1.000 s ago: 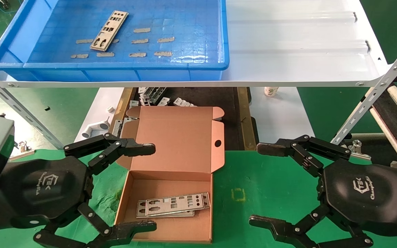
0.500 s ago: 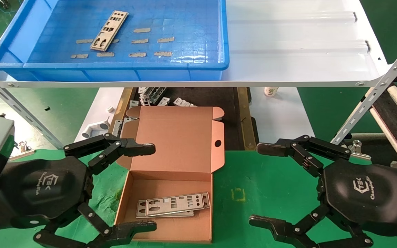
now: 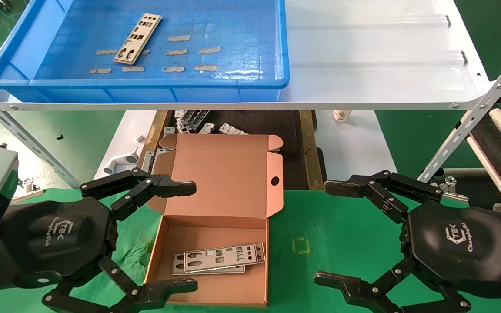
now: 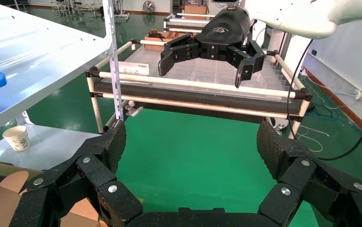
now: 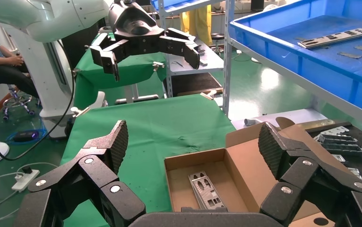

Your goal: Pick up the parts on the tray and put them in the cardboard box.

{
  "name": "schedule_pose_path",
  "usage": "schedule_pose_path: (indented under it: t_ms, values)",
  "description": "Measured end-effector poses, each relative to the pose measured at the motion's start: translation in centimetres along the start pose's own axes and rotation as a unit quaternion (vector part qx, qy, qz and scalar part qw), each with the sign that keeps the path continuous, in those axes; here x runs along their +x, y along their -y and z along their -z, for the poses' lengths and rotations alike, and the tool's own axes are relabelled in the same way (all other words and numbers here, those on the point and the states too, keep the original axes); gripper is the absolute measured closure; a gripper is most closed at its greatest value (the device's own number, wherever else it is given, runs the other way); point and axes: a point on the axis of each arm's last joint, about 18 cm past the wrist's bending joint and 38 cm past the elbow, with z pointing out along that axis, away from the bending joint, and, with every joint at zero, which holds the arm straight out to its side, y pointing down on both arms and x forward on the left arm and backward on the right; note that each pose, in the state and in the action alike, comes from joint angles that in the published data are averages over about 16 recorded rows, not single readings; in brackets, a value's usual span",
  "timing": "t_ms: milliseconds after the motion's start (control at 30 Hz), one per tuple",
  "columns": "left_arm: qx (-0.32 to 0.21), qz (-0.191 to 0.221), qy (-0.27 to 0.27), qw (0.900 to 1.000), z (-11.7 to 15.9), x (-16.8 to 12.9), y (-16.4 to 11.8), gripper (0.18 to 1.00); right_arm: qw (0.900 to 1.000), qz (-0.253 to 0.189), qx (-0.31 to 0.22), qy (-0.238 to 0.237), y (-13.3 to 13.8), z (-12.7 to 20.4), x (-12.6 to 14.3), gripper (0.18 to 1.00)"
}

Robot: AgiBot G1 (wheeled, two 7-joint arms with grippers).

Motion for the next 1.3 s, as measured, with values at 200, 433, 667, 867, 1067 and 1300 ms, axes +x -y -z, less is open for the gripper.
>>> schedule_pose_path:
  t_ms: [200, 433, 667, 867, 1067, 1300]
  values:
    - [0.0, 0.0, 0.0, 1.0, 0.0, 0.0, 0.0, 0.184, 1.0, 0.0, 0.0, 0.0, 0.0, 0.0, 0.0, 0.178]
    - [0.0, 0.0, 0.0, 1.0, 0.0, 0.0, 0.0, 0.184, 1.0, 0.0, 0.0, 0.0, 0.0, 0.0, 0.0, 0.178]
    - [0.0, 0.0, 0.0, 1.0, 0.0, 0.0, 0.0, 0.184, 1.0, 0.0, 0.0, 0.0, 0.0, 0.0, 0.0, 0.178]
    - [0.0, 0.0, 0.0, 1.0, 0.0, 0.0, 0.0, 0.184, 1.0, 0.0, 0.0, 0.0, 0.0, 0.0, 0.0, 0.178]
    - [0.0, 0.0, 0.0, 1.0, 0.0, 0.0, 0.0, 0.184, 1.0, 0.0, 0.0, 0.0, 0.0, 0.0, 0.0, 0.178]
    - [0.0, 0.0, 0.0, 1.0, 0.0, 0.0, 0.0, 0.184, 1.0, 0.0, 0.0, 0.0, 0.0, 0.0, 0.0, 0.178]
